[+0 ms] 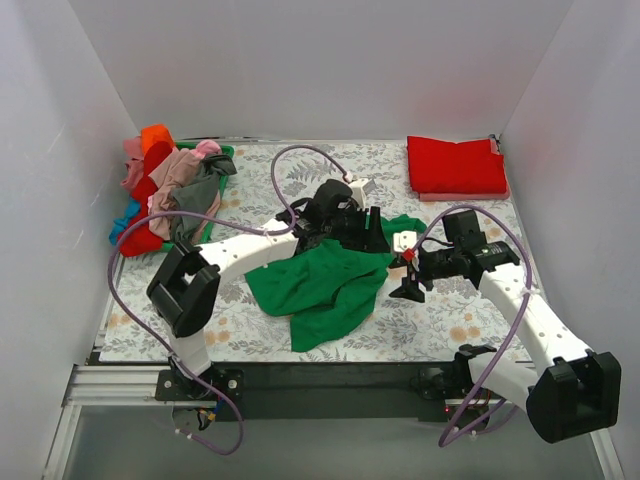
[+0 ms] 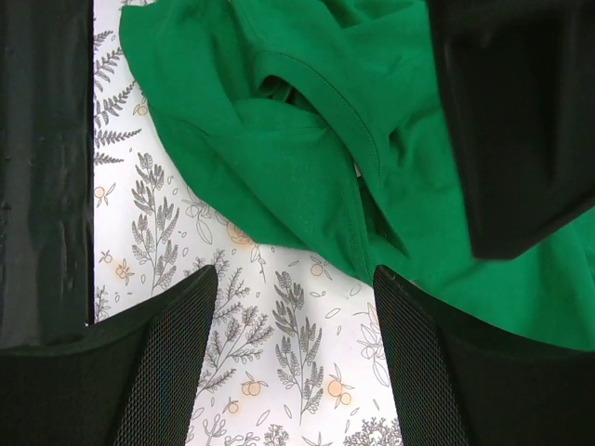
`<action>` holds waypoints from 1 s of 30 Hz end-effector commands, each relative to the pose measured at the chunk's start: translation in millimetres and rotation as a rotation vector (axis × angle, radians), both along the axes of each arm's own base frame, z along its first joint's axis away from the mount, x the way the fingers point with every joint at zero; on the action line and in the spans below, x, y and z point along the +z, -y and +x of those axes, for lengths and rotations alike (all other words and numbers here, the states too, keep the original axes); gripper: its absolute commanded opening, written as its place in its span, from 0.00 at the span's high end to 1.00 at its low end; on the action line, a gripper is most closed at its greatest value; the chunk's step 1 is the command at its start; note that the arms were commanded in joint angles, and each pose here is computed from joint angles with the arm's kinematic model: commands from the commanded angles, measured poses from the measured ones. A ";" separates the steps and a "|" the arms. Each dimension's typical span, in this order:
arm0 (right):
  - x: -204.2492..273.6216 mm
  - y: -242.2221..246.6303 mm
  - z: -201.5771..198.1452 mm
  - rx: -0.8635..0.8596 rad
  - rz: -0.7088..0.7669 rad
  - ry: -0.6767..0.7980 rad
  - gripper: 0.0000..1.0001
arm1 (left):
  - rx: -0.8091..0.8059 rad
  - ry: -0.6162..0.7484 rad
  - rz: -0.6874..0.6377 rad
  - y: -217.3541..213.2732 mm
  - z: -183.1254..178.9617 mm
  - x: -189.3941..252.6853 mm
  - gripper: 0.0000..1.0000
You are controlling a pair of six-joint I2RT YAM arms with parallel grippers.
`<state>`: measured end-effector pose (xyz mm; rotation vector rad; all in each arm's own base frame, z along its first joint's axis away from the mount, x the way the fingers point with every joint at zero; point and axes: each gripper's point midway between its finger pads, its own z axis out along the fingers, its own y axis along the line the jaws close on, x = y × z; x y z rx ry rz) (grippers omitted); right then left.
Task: Fold and stack the t-shirts
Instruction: Flatten the tshirt out
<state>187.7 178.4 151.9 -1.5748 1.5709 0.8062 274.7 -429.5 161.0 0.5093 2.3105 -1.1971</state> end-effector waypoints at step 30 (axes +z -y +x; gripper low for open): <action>-74.9 -6.8 72.9 -0.260 -0.180 -0.375 0.33 | -0.483 0.448 0.578 -149.0 -84.2 -96.9 0.43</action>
